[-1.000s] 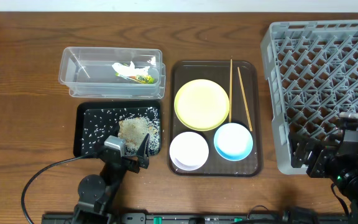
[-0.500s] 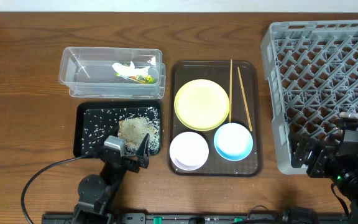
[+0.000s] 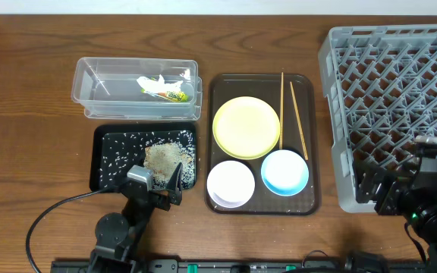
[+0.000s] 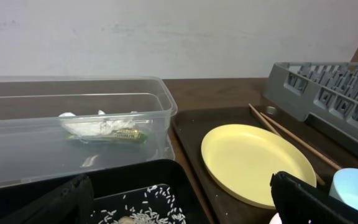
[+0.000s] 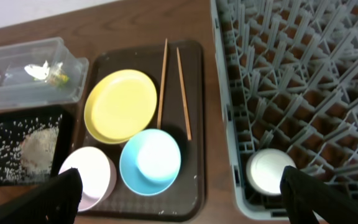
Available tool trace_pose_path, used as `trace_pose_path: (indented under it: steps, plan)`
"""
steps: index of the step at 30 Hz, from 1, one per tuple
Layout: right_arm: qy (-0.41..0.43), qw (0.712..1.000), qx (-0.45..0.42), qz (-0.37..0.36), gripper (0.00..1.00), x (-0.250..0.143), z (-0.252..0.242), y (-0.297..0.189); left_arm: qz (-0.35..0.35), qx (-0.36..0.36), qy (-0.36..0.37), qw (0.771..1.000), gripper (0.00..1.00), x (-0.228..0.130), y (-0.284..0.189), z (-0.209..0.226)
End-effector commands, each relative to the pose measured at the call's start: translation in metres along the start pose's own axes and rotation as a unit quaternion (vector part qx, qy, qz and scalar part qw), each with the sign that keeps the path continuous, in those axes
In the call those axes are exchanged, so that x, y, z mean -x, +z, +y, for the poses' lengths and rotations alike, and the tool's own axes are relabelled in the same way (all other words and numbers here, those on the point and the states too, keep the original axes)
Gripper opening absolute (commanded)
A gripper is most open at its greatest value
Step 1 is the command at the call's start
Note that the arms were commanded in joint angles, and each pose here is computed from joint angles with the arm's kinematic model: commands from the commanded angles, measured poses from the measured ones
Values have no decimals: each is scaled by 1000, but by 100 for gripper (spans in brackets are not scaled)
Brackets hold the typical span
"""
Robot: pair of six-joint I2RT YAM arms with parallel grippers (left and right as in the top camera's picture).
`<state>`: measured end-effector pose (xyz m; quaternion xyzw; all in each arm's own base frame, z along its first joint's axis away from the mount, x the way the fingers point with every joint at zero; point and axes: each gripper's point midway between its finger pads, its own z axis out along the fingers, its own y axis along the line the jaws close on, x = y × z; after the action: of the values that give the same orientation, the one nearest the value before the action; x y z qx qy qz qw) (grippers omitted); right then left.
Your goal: Sort waste into correct bins and load items into the dishwasher rack
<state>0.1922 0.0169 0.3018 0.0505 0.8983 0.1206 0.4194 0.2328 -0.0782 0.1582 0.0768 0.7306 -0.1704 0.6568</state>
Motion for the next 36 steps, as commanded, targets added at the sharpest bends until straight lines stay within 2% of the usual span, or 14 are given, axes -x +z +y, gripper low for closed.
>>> trace_pose_path:
  steps: [1, 3, 5, 8, 10, 14, 18, 21, 24, 25, 29, 32, 36]
  plan:
    - [9, 1000, 3, -27, 99, 14, 1, -2, 5, 8, 8, 1000, 93, -6, 0, 3]
    - [24, 998, 12, -52, 99, 26, 4, -3, 5, 8, 8, 1000, 93, -6, 0, 3]
    - [23, 996, 69, -55, 99, 30, 23, -3, 5, 8, 8, 1000, 93, -6, 0, 3]
    - [27, 987, 161, -12, 96, 16, 51, 3, 5, 8, 8, 1000, 93, -6, 0, 3]
    - [40, 983, 174, 35, 90, -3, 54, 14, 5, 8, 8, 1000, 93, -6, 0, 3]
    - [68, 981, 126, 129, 66, -42, 37, 49, 5, 8, 8, 1000, 93, -6, 0, 3]
    - [20, 978, 98, 182, 67, -52, 36, 81, 5, 8, 8, 1000, 93, -6, 0, 3]
    - [-18, 974, 92, 207, 72, -49, 47, 112, 5, 8, 8, 1000, 93, -6, 0, 3]
    - [-7, 975, 42, 219, 73, -38, 47, 152, 5, 8, 8, 1000, 93, -6, 0, 3]
    - [-5, 976, 32, 216, 72, -32, 46, 165, 5, 8, 8, 1000, 93, -6, 0, 3]
    - [3, 982, -5, 188, 53, -4, 39, 219, 5, 8, 8, 1000, 93, -6, 0, 3]
    - [0, 985, 0, 170, 53, 8, 43, 259, 5, 8, 8, 1000, 93, -6, 0, 3]
    - [-12, 986, 7, 167, 51, 3, 48, 299, 5, 8, 8, 1000, 93, -6, 0, 3]
